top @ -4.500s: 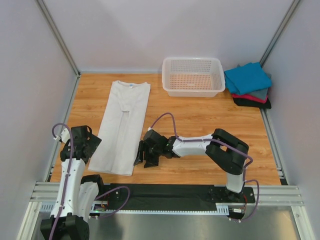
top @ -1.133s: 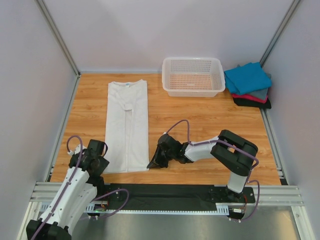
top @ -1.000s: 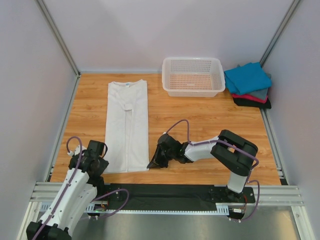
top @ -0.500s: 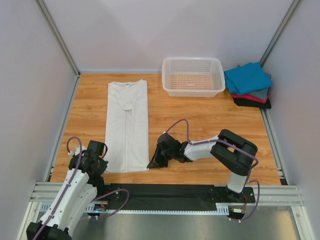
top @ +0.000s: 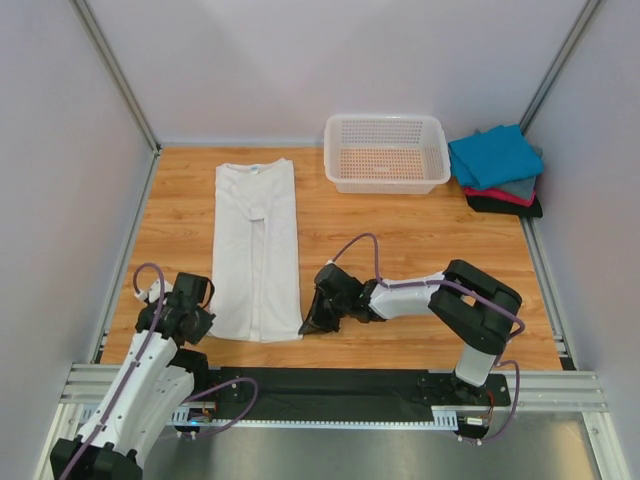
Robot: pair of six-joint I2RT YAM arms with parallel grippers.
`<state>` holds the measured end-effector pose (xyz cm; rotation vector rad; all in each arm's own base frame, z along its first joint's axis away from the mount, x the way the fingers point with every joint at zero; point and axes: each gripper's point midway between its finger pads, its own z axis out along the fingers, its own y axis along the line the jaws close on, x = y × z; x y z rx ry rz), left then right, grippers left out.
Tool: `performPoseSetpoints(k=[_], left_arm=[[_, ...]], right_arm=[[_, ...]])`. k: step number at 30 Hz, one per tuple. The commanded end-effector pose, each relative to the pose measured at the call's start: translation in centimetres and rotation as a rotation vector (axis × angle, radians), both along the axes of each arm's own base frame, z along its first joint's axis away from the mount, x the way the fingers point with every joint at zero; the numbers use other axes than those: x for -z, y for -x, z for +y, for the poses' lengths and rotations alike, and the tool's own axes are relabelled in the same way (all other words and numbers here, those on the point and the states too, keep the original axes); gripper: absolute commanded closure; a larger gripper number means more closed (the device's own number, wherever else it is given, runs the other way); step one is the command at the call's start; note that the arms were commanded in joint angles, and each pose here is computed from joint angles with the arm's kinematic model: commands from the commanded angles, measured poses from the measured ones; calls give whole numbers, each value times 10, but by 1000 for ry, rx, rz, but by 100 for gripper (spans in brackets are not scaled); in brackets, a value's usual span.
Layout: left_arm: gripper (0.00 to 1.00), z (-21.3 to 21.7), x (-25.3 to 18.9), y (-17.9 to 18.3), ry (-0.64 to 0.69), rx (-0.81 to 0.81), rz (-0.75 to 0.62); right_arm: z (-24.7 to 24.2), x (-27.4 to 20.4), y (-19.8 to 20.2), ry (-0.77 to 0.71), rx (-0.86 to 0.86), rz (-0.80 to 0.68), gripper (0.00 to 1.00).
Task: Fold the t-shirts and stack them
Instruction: Fold the tshirt
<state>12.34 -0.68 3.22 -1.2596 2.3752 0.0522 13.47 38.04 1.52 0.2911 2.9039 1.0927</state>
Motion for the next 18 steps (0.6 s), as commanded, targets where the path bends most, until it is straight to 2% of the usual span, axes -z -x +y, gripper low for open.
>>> performPoseSetpoints(k=[1,9,18], left_arm=[[100,11,-39,-35,-97,40,-115],[100,4,-66,-77,-135,135,-145],[100,10,-113,-129,-237,162,-196]], right_arm=[[0,-19,-18,15,11,-81,100],[7,-59,-53,-27,33,-144,100],[13,-107,-121,-39,51,-231,100]])
